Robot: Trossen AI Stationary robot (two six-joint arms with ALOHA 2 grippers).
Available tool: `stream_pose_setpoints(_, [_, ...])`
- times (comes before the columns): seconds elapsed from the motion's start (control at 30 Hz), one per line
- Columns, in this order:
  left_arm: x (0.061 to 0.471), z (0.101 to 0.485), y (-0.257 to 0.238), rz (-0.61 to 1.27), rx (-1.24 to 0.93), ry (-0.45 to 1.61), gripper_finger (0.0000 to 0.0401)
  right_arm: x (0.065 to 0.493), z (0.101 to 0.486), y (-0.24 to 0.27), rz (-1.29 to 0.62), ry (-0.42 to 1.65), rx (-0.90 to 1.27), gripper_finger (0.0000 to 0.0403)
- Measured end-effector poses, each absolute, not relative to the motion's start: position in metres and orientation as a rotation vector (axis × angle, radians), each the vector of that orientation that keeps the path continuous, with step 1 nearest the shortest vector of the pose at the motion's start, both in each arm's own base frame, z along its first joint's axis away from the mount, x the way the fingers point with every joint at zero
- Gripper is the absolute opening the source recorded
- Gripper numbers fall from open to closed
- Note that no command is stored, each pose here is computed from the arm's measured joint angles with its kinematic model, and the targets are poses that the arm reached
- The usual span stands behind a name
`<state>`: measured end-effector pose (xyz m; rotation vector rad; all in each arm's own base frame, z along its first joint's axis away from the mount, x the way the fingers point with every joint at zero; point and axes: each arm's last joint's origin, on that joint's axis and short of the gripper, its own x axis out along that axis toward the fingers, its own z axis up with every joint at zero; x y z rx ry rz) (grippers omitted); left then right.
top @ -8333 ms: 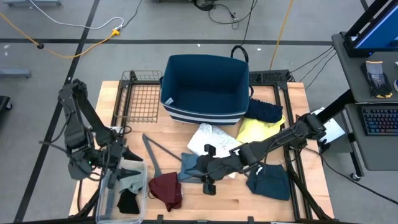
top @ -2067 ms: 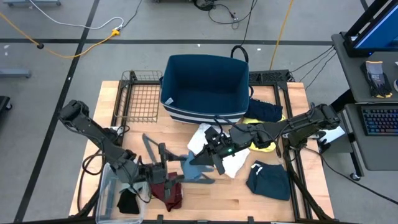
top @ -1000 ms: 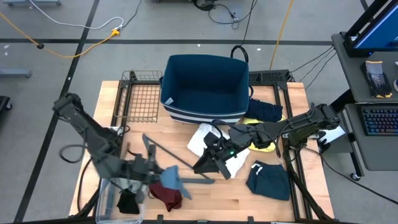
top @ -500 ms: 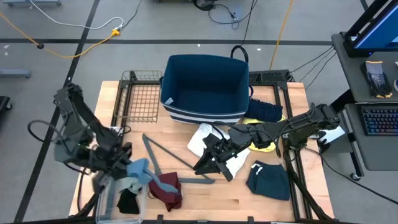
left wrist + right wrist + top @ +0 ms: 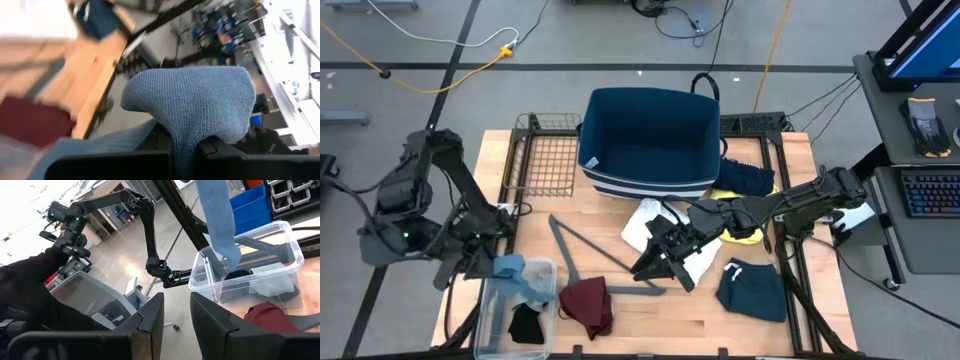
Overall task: Pick & Place Cloths
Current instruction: Put the blue sock into the transparent bin
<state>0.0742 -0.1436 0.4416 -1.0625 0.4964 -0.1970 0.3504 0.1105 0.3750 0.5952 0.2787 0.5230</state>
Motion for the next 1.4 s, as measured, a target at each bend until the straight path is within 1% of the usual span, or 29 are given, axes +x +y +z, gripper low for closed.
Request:
stream_pose_setpoints(0.1, [0.071,0.435,-0.145,-0.176,-1.123,0.635,0.0008,0.350,0.375,0.111,0.523,0.279,0.595,0.0086])
stream_pose_setpoints(0.2, [0.068,0.421,-0.148,-0.090,-1.140,0.798,0.0008,0.350,0.375,0.111,0.523,0.277,0.591,0.0086])
stream_pose_setpoints(0.37, [0.066,0.397,-0.159,0.103,-1.110,1.068,0.0008,0.350,0.375,0.110,0.523,0.276,0.588,0.0086])
stream_pose_setpoints(0.47, [0.068,0.387,-0.169,0.178,-1.059,1.144,0.0008,0.350,0.375,0.111,0.523,0.276,0.588,0.0086])
stream_pose_setpoints(0.83, [0.081,0.358,-0.206,0.297,-0.901,1.134,0.0008,0.351,0.375,0.110,0.519,0.276,0.591,0.0086])
stream_pose_setpoints(1.07, [0.092,0.343,-0.222,0.357,-0.833,0.962,0.0008,0.351,0.375,0.110,0.517,0.275,0.592,0.0086])
stream_pose_setpoints(1.23, [0.097,0.333,-0.232,0.391,-0.803,0.883,0.0008,0.351,0.375,0.110,0.517,0.275,0.592,0.0086])
stream_pose_setpoints(1.3, [0.098,0.328,-0.236,0.402,-0.781,0.893,0.0008,0.351,0.375,0.110,0.517,0.276,0.593,0.0086])
stream_pose_setpoints(1.4, [0.096,0.314,-0.241,0.434,-0.741,0.977,0.0008,0.351,0.375,0.110,0.516,0.279,0.603,0.0086])
